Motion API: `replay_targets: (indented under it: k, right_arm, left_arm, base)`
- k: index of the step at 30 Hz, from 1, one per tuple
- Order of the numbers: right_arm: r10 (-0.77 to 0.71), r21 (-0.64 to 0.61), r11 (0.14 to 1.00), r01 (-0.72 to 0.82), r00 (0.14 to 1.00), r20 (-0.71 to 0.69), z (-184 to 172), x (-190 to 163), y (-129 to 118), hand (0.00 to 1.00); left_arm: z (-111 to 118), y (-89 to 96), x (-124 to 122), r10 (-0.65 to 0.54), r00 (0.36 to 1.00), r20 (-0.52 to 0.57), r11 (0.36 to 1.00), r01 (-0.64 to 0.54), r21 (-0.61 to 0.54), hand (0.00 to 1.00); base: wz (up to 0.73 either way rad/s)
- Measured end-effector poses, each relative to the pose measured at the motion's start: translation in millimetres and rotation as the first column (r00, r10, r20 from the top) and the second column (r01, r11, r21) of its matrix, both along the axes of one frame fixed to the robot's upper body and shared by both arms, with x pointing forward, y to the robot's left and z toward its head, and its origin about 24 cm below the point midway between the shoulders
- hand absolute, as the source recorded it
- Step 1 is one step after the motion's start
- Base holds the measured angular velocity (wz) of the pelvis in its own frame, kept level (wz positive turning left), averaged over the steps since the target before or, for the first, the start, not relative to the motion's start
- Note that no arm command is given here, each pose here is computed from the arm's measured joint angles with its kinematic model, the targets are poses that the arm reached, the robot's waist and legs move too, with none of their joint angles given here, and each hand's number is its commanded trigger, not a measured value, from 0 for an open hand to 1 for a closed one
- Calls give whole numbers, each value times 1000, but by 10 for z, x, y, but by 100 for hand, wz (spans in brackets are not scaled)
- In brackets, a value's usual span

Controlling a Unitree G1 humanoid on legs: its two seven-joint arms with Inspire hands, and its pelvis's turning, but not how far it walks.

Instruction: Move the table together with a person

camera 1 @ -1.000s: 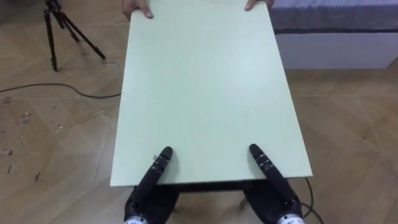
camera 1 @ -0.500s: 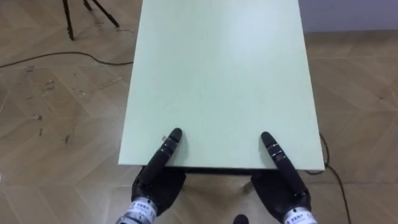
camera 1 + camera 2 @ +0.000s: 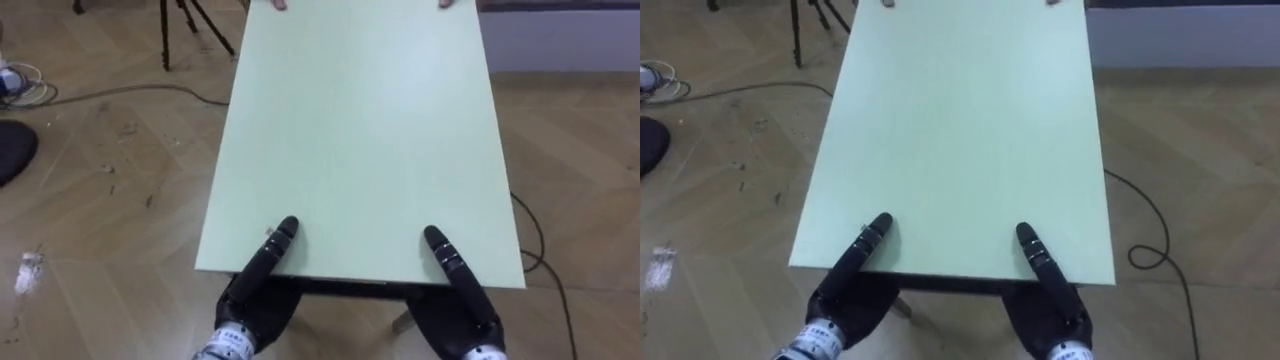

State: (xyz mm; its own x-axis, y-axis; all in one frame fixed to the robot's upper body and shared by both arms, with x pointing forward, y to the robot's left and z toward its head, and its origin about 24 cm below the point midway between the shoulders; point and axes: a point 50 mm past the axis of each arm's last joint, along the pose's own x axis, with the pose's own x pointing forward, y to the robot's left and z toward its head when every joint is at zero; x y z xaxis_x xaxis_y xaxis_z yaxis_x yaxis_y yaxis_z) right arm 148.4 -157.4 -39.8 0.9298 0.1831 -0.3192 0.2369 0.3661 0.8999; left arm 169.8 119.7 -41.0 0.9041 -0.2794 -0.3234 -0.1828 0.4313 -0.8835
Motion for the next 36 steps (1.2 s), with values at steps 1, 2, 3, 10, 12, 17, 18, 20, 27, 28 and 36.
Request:
replay_targets:
  k: [1,2,3,10,12,17,18,20,27,28,36]
  right_arm:
    - [1,3,1000,-1,1000,11,29,14,10,100]
    - [3,1,1000,-3,1000,17,44,20,14,100]
    - [-1,-3,1000,1,1000,26,65,29,13,100]
    - [7,19,1000,-8,998,68,125,143,129,100]
    - [23,23,999,-25,997,76,130,190,170,100]
    - [24,41,999,-26,999,48,87,170,182,100]
    - [25,43,999,-26,999,38,73,150,180,100]
    - [26,41,999,-27,999,24,55,129,191,100]
    - [44,-14,999,-44,998,36,126,202,144,100]
    - [60,-36,998,-59,998,32,130,213,129,100]
    - [39,-35,999,-37,998,47,162,231,81,100]
  left_arm:
    - [32,-1,11,1,1000,12,1000,-1,0,100]
    - [49,-7,17,1,1000,15,1000,-1,-1,100]
    - [71,-13,25,2,1000,19,1000,-2,-1,100]
    - [184,90,97,26,996,81,999,-30,39,100]
    - [189,109,102,41,995,86,998,-45,43,100]
    - [158,170,58,53,997,64,997,-57,58,100]
    - [143,167,36,52,997,54,997,-55,58,100]
    - [128,165,14,56,998,41,997,-58,50,100]
    - [135,108,20,73,997,20,997,-73,12,100]
    - [105,107,-30,86,996,-5,996,-86,-9,100]
    - [145,75,35,59,998,22,998,-58,-13,100]
  base:
    - [-32]
    - [-26]
    - [-28]
    - [-22]
    - [-49]
    - [-3]
    - [-8]
    - [-10]
    - [-6]
    - [-44]
    - [33]
